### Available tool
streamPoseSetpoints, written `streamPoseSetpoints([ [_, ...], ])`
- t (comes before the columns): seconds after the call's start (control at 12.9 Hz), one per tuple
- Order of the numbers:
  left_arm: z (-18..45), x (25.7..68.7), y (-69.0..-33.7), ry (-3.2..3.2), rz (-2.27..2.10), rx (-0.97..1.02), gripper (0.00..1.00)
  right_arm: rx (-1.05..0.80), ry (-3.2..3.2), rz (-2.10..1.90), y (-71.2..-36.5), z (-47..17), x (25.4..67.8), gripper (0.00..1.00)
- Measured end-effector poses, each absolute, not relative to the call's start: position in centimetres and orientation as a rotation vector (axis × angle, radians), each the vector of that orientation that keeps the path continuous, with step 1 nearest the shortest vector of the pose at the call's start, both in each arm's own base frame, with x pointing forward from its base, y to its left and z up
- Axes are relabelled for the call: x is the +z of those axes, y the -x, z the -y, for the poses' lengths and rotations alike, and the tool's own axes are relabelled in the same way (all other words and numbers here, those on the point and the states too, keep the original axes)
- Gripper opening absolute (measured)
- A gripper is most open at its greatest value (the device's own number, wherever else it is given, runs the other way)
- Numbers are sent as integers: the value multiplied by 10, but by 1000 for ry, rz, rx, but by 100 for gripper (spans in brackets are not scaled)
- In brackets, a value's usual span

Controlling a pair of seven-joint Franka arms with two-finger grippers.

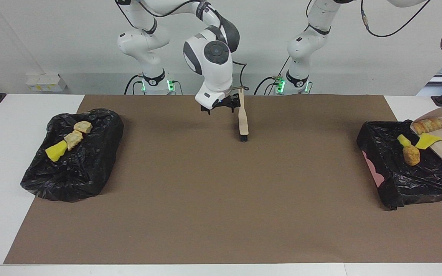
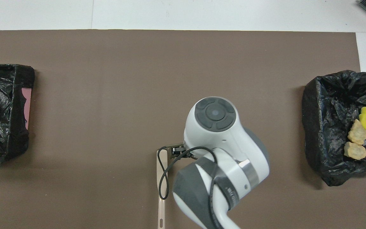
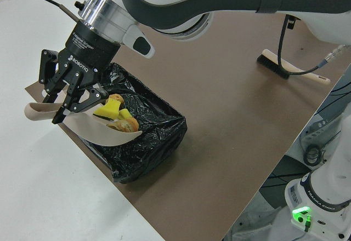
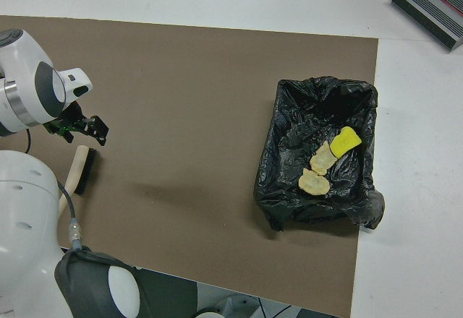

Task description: Sweep and dump trash in bin

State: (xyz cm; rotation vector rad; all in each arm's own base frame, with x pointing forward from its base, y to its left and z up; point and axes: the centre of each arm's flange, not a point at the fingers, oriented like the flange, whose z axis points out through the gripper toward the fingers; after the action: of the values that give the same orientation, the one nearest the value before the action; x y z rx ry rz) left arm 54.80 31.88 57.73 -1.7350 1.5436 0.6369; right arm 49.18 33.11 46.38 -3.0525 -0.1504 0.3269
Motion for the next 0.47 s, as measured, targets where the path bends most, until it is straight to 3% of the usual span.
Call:
streamPoseSetpoints([
  [0.47, -292, 599, -558, 1611, -1501, 662, 31, 103, 3144, 163, -551, -243, 513, 100],
])
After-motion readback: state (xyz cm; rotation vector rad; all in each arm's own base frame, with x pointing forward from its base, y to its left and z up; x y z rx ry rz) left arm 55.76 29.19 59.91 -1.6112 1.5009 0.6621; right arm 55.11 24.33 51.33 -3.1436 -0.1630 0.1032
